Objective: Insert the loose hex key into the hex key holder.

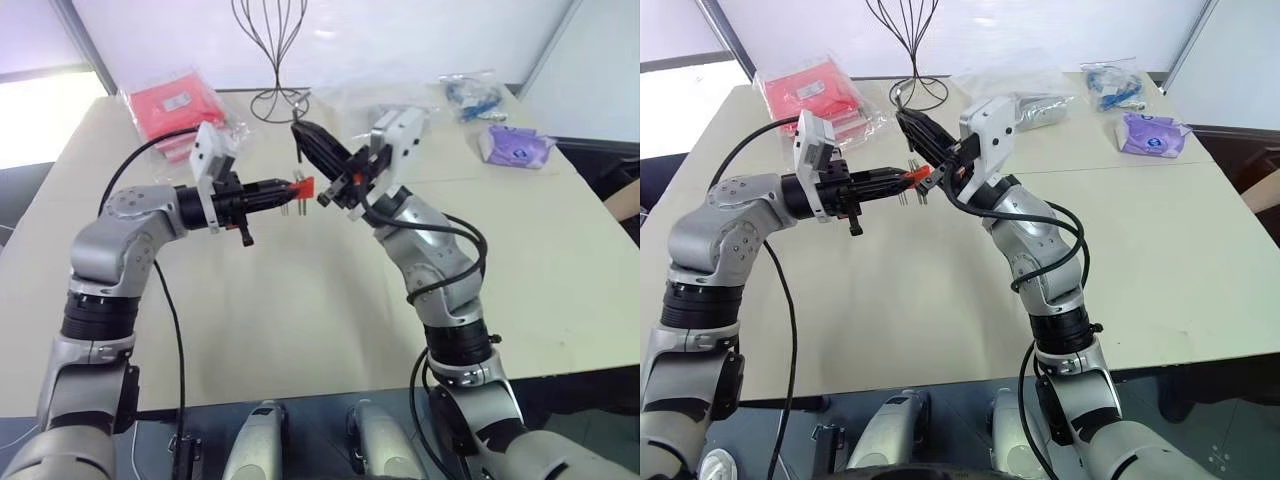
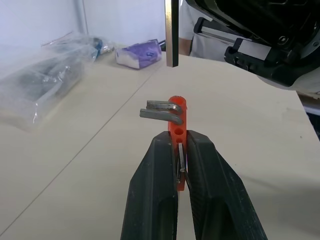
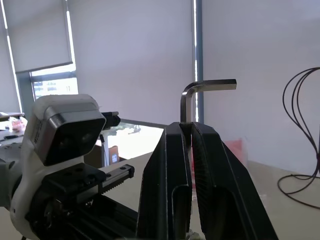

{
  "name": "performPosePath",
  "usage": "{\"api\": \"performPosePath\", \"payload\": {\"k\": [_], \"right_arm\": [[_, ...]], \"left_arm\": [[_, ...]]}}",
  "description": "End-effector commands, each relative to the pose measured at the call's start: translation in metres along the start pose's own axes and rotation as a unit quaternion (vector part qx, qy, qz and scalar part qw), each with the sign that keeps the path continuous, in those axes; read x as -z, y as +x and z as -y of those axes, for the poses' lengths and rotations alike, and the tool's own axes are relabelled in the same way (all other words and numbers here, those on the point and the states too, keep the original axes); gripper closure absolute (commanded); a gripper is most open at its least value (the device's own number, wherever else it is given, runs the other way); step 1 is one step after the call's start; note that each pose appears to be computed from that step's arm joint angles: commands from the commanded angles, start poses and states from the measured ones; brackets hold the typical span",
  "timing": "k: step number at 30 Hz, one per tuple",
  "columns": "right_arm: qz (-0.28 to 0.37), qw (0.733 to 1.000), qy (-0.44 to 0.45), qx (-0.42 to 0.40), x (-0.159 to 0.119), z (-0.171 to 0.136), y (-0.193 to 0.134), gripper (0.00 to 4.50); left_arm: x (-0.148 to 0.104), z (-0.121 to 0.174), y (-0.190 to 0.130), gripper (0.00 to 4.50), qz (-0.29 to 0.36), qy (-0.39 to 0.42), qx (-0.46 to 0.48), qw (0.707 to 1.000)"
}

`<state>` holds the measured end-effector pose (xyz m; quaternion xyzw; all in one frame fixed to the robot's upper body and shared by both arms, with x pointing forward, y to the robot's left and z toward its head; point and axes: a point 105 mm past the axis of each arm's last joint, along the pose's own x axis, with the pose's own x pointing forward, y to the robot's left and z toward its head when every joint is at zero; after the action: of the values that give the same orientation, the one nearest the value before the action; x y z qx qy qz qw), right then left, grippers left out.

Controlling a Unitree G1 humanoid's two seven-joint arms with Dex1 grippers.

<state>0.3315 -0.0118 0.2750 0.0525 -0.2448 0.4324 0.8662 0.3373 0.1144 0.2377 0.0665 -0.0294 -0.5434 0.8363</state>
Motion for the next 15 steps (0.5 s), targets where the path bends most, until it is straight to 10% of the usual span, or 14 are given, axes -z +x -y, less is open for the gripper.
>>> {"api": "performPosePath", "payload": {"k": [1, 15], "right_arm": [[0.020, 1.000, -0.018, -0.012, -0.0105, -0.0036, 0.0027, 4.43], [0.001, 1.000, -0.021, -0.006, -0.0065, 0.0016, -0.0072, 4.43]], "left_arm": [[-0.0161, -0.0002, -0.0014, 4.50, 0.019, 0.028, -0.002, 0.999], [-0.0198, -0.0058, -0.0025, 4.50, 0.023, 0.032, -0.011, 0.999]]}}
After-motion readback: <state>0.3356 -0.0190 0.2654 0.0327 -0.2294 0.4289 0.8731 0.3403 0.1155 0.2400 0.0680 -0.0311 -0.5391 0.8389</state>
